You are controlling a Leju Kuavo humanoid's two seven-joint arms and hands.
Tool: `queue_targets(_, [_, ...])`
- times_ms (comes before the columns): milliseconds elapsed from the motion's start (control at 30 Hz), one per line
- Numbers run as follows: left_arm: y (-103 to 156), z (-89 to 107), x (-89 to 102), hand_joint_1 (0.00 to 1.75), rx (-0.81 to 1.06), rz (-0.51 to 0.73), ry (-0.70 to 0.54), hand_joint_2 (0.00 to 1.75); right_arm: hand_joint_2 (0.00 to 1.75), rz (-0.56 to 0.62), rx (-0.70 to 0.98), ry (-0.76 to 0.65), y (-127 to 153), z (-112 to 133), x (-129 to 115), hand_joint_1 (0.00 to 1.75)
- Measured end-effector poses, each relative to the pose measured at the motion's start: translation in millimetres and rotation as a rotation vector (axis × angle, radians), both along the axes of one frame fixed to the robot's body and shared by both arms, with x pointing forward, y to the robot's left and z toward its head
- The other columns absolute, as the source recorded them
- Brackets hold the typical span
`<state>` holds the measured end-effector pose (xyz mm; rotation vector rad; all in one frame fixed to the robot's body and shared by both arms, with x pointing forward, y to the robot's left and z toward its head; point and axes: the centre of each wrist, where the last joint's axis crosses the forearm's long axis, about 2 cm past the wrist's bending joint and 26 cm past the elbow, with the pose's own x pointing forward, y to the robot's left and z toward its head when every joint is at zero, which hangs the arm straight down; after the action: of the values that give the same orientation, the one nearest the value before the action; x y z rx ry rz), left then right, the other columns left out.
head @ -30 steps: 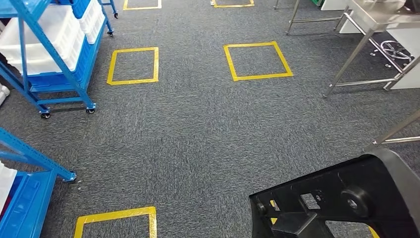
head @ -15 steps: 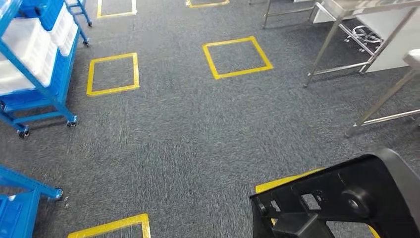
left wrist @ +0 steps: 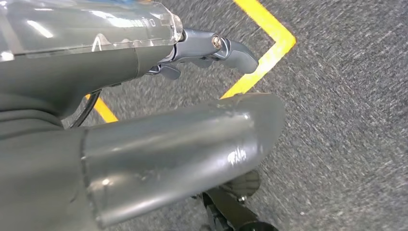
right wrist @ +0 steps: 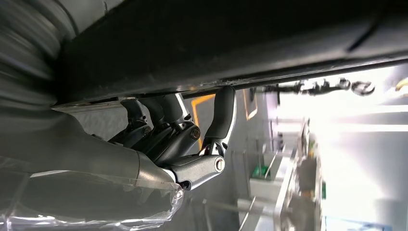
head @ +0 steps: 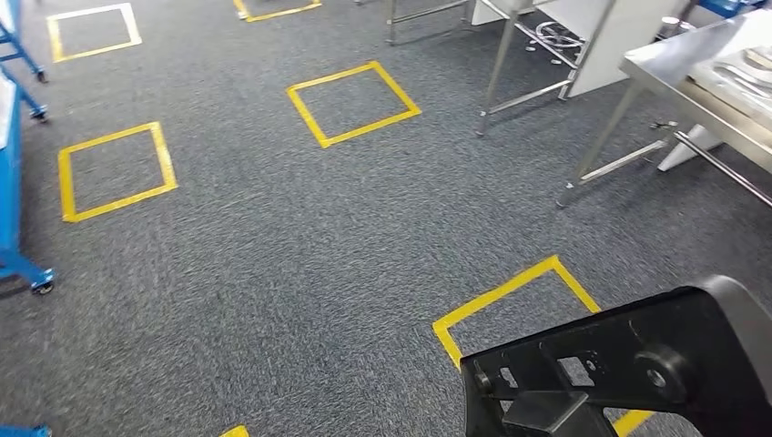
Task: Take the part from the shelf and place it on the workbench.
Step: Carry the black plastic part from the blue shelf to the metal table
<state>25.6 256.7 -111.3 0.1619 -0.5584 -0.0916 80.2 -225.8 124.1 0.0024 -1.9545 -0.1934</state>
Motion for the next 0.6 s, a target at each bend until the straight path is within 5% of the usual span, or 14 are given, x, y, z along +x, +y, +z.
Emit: queue_targets(600, [1.0,0.0,1.5,0.00,-0.002,-0.001,-0.009,0.00,1.75,0.004,-0.005,-0.003,0.8,0.0,0.9,1.75])
